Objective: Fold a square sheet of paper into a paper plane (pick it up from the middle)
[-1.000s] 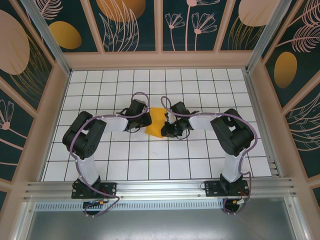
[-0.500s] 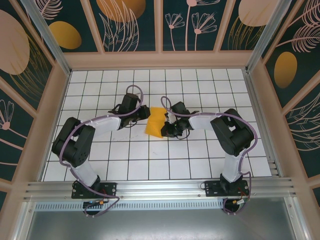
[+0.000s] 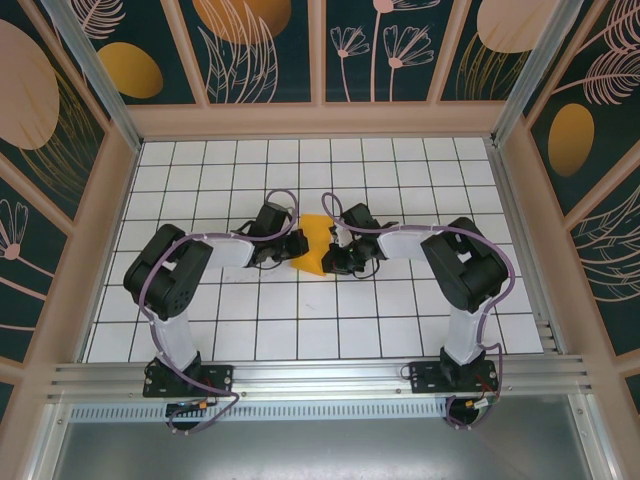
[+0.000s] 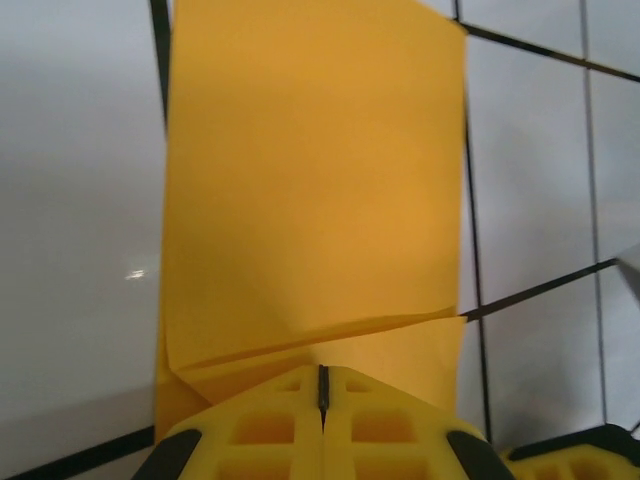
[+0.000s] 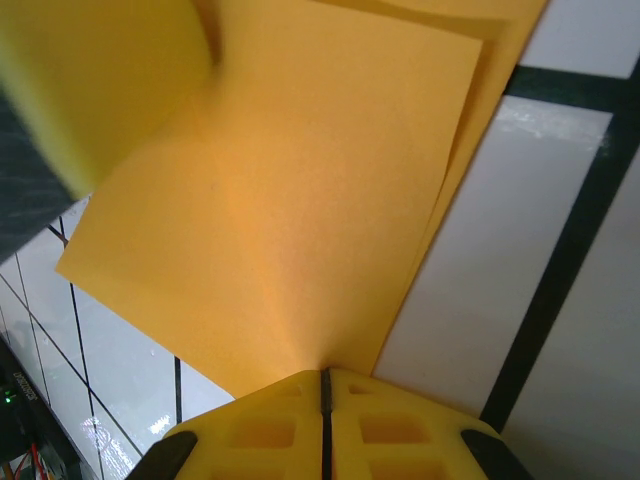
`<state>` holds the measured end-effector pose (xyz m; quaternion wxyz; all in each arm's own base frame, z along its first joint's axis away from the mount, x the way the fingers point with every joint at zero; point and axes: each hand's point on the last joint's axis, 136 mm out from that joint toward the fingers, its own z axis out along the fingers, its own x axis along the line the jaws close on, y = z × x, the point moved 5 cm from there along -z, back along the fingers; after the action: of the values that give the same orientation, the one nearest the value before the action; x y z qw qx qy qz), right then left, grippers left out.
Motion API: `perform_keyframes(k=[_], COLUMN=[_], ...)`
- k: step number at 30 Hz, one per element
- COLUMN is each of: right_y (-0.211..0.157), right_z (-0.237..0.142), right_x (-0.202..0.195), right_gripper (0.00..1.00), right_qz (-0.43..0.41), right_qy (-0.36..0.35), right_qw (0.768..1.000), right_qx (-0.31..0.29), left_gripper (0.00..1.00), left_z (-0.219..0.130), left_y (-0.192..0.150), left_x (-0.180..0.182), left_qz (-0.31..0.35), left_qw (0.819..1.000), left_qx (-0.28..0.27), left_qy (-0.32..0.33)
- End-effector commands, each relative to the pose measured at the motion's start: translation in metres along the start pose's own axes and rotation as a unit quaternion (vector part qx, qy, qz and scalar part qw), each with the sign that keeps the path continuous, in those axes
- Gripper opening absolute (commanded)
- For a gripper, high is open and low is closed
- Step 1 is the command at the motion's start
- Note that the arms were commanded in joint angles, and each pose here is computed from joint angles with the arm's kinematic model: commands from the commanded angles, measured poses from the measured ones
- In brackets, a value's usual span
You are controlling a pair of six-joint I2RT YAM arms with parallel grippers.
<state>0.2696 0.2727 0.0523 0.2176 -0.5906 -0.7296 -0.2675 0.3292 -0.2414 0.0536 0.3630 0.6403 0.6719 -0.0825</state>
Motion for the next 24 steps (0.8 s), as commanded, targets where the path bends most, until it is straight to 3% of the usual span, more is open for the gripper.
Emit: perform_keyframes(k=[1, 12, 24], right_y=[-0.009, 0.028, 0.045], right_z=[0.003, -0.017, 0.003], right_x=[-0.023, 0.031, 0.029], right_gripper=[0.10, 0.10, 0.09], right_qz=[0.016, -0.034, -0.028], right_qy=[-0.059, 0.025, 0.005], right_qw=[0.998, 0.998, 0.999], right_qx=[0.008, -0.038, -0.030], left_gripper=[0.04, 0.01, 0.01], left_z=[0.004, 0.007, 0.007], left_y=[0.004, -0.011, -0.014], left_x=[0.003, 0.019, 0.021], left_qz=[-0.005, -0.020, -0.028], left_qw=[1.000, 0.999, 0.999], left_qx=[-0.006, 0.007, 0.008], left_qy=[0.018, 0.037, 0.034])
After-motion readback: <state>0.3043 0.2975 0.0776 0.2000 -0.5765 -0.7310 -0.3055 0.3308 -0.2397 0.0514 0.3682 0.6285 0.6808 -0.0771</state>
